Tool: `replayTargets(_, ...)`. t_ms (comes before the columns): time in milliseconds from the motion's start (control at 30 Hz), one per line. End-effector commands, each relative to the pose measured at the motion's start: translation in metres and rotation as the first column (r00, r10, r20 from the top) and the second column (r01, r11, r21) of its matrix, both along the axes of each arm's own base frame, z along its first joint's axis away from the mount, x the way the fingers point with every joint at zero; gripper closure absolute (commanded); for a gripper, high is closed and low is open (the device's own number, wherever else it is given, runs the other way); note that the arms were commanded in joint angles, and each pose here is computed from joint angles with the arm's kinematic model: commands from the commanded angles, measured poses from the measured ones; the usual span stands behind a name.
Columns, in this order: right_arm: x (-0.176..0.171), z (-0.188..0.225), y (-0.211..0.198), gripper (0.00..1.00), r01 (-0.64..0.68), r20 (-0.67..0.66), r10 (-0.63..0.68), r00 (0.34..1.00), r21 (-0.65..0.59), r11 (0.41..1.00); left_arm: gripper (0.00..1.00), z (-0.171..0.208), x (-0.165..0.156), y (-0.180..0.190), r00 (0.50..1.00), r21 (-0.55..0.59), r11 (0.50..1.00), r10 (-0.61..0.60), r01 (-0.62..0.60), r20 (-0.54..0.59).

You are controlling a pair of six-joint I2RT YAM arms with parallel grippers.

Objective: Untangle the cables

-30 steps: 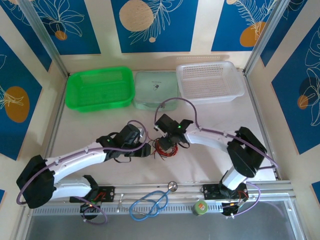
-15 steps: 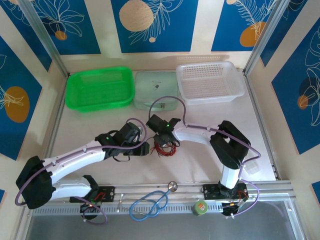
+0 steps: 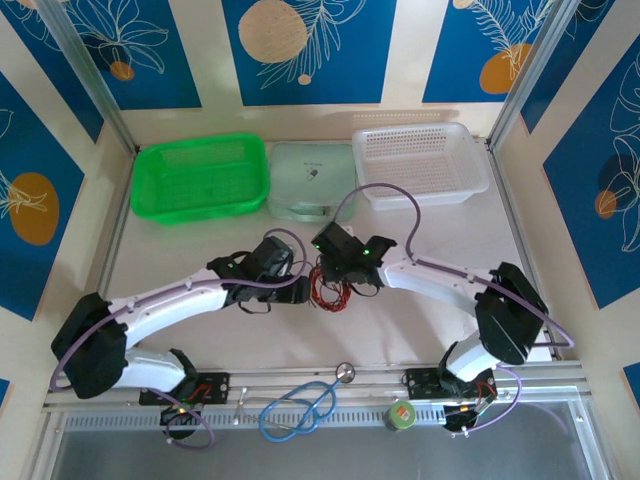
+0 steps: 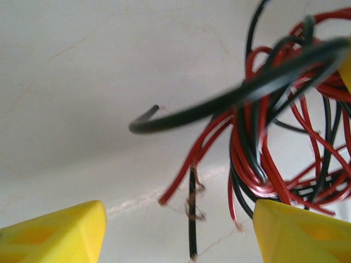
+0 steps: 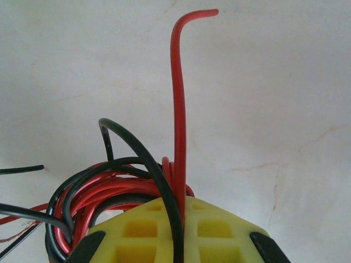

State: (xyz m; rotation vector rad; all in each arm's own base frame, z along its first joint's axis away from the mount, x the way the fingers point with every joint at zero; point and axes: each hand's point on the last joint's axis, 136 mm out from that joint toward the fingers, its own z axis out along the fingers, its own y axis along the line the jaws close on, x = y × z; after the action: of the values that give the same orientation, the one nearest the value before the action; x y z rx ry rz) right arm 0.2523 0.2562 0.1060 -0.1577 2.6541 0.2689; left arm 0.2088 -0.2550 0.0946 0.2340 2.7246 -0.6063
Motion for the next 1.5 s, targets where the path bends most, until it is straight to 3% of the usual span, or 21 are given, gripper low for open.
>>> replayTargets(0, -0.004, 0.006, -0.001, 1.0, 0.105, -0.032, -0.102, 0.994, 0.127, 0.986, 0.29, 0.015, 0.017, -0.015, 0.998, -0.041, 0.999, -0.02, 0.022, 0.064)
replayTargets(400, -0.015, 0.0, -0.01, 1.0, 0.235, -0.07, -0.224, 0.972, 0.29, 0.928, 0.29, 0.014, 0.019, -0.066, 0.992, -0.28, 0.952, -0.117, 0.125, 0.046)
replayTargets(600, -0.013, 0.003, -0.007, 1.0, 0.237, -0.08, -0.223, 0.972, 0.323, 0.917, 0.3, -0.003, 0.017, -0.072, 0.99, -0.274, 0.951, -0.143, 0.14, 0.007)
replayTargets(800, -0.011, 0.009, -0.011, 1.0, 0.257, -0.114, -0.231, 0.966, 0.387, 0.885, 0.55, -0.01, 0.016, -0.072, 0.987, -0.262, 0.953, -0.159, 0.154, 0.002)
replayTargets(1033, -0.014, 0.014, -0.024, 1.0, 0.282, -0.158, -0.235, 0.959, 0.463, 0.84, 0.98, -0.003, 0.021, -0.062, 0.989, -0.215, 0.965, -0.143, 0.15, 0.048)
replayTargets(1467, -0.057, 0.008, -0.033, 1.0, 0.068, -0.097, -0.026, 0.995, 0.466, 0.882, 1.0, 0.034, 0.049, -0.026, 0.985, -0.136, 0.991, 0.036, -0.013, 0.169)
